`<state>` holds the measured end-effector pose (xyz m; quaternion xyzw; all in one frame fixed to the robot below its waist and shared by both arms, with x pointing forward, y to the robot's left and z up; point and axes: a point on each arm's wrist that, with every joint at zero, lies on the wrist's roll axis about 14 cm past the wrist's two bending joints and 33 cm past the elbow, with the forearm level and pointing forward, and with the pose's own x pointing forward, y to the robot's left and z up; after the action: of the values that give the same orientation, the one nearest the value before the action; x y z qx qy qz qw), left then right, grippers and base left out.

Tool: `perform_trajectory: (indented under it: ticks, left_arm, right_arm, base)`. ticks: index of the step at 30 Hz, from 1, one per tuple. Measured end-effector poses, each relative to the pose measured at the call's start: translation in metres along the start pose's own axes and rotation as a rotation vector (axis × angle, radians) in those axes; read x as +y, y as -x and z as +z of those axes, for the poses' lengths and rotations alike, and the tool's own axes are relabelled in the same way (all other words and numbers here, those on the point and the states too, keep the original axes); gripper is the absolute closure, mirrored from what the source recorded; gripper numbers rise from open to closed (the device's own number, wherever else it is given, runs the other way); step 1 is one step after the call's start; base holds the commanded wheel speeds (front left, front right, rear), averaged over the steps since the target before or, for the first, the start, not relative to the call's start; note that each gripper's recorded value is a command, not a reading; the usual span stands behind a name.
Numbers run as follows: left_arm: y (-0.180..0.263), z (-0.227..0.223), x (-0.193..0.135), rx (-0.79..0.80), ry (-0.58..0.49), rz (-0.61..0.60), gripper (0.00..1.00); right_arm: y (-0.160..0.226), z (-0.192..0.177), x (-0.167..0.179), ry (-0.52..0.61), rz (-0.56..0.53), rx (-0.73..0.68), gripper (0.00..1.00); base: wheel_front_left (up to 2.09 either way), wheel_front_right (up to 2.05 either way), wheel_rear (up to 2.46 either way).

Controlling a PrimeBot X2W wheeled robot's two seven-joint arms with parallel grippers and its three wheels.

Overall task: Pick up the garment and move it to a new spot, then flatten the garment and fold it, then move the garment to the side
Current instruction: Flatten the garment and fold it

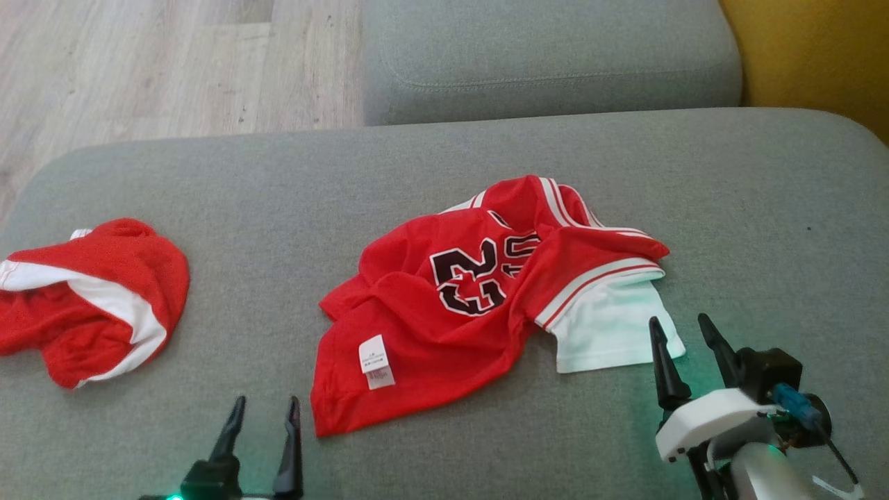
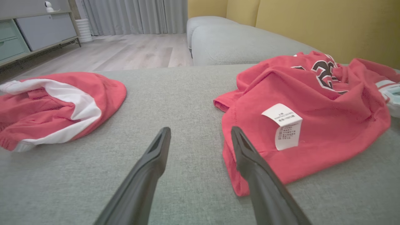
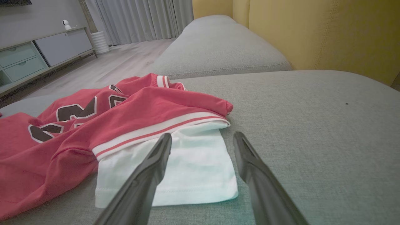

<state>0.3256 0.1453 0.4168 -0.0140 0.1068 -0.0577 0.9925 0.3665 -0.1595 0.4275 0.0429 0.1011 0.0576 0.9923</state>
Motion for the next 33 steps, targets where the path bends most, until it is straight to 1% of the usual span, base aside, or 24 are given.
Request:
perform_trajectory:
  ticks: [7, 12, 16, 22, 26, 31, 32, 33]
  left_arm:
    - [-0.004, -0.015, -0.021, 0.056, 0.051, -0.094, 0.00]
    - [-0.019, -0.023, -0.037, 0.096, 0.125, -0.151, 0.00]
    - [-0.029, -0.030, -0.044, 0.131, 0.156, -0.167, 0.00]
    - [-0.026, -0.051, -0.061, 0.209, 0.209, -0.203, 0.00]
    - [-0.033, -0.047, -0.066, 0.206, 0.236, -0.220, 0.00]
    - [-0.041, -0.038, -0.066, 0.181, 0.244, -0.229, 0.00]
    - [-0.041, -0.039, -0.067, 0.185, 0.244, -0.234, 0.21]
    - [-0.040, -0.040, -0.068, 0.189, 0.245, -0.236, 0.56]
  right_arm:
    - [-0.002, -0.010, 0.003, -0.005, 0.009, 0.030, 0.00]
    - [-0.004, -0.021, -0.002, -0.012, -0.006, 0.066, 0.00]
    - [-0.002, -0.028, -0.009, -0.018, -0.027, 0.085, 0.00]
    - [-0.001, -0.034, -0.014, -0.022, -0.043, 0.102, 0.00]
    - [-0.004, -0.034, -0.015, -0.023, -0.045, 0.105, 0.00]
    - [-0.008, -0.033, -0.015, -0.025, -0.044, 0.101, 0.00]
    - [-0.008, -0.033, -0.016, -0.028, -0.046, 0.103, 0.00]
    - [-0.008, -0.034, -0.016, -0.032, -0.049, 0.104, 0.00]
  base:
    - [0.00, 0.00, 0.00]
    - [0.00, 0.00, 0.00]
    - [0.00, 0.00, 0.00]
    - [0.00, 0.00, 0.00]
    - [0.00, 0.00, 0.00]
    - [0.00, 0.00, 0.00]
    - [0.00, 0.00, 0.00]
    - [0.00, 0.00, 0.00]
